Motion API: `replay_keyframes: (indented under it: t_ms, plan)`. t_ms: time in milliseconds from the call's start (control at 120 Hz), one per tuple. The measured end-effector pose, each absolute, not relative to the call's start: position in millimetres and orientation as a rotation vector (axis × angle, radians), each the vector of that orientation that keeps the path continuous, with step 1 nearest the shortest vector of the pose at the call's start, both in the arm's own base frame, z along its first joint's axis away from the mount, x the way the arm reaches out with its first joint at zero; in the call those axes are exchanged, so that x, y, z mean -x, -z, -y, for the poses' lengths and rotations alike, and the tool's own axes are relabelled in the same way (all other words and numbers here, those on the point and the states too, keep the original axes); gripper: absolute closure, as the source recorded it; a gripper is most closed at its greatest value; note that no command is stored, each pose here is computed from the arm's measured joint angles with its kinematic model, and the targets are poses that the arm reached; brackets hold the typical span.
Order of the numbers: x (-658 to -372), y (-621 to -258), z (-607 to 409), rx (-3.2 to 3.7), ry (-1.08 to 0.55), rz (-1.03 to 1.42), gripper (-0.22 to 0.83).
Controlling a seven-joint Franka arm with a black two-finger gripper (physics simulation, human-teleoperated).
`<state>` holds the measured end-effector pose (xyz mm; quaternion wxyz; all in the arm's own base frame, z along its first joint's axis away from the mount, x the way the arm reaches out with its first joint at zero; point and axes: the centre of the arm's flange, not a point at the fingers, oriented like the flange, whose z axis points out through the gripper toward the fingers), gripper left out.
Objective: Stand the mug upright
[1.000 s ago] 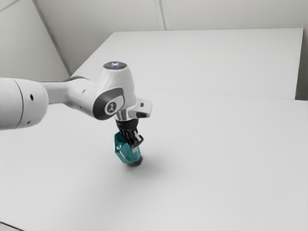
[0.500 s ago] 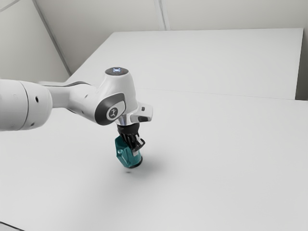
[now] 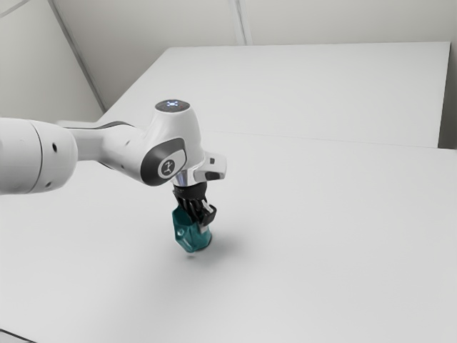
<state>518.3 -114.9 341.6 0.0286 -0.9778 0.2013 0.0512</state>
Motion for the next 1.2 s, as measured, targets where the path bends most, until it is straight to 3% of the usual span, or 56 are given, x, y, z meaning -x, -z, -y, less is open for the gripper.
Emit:
replay_keyframes:
  t_ms: [333,600,708,908,1058,1200]
  plan:
    - [-520,-352,115,3.022,-0.13,-0.617,0.39]
    - [-522,-400,117,3.036,-0.013,-0.618,0.35]
    - [-540,-452,121,3.04,0.088,-0.609,0.33]
    - [-589,-543,120,3.057,0.157,-0.54,0.14]
    - [-622,-573,60,3.102,0.101,-0.334,0.07]
    - [-636,-569,42,3.118,0.0,-0.257,0.04]
